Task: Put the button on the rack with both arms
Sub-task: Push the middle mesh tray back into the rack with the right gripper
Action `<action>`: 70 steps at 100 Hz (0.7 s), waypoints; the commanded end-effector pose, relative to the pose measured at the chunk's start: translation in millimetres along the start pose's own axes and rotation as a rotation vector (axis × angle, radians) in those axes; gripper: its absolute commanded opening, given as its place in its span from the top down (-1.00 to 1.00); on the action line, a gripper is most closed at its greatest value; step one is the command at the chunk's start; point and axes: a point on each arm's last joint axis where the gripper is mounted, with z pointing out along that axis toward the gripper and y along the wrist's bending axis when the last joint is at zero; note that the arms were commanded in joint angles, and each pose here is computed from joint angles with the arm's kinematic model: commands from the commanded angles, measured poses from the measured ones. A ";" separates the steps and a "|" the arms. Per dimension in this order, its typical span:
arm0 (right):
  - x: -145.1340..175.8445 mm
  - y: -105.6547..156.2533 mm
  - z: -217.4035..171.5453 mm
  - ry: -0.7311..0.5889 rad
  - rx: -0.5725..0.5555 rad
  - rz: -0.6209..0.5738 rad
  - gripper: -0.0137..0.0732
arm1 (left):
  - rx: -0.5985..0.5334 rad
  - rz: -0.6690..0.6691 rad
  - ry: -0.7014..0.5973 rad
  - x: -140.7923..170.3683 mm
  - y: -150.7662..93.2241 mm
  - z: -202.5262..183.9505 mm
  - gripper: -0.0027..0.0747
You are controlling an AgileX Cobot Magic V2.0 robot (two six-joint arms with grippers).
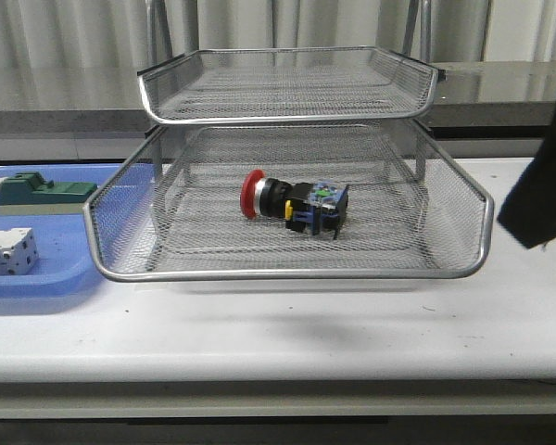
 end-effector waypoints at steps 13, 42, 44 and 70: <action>-19.3 22.6 21.4 -0.042 -0.050 -0.180 0.84 | -0.044 -0.021 -0.089 -15.2 4.4 -1.1 0.98; -30.0 44.6 56.7 -0.081 -0.052 -0.301 0.84 | -0.044 -0.021 -0.089 -15.2 4.4 -1.1 0.98; -30.5 45.9 58.9 -0.084 -0.052 -0.310 0.84 | -0.044 -0.021 -0.089 -15.2 4.4 -1.1 0.98; -36.1 57.5 89.4 -0.125 -0.022 -0.418 0.84 | -0.044 -0.021 -0.089 -15.2 4.4 -1.1 0.98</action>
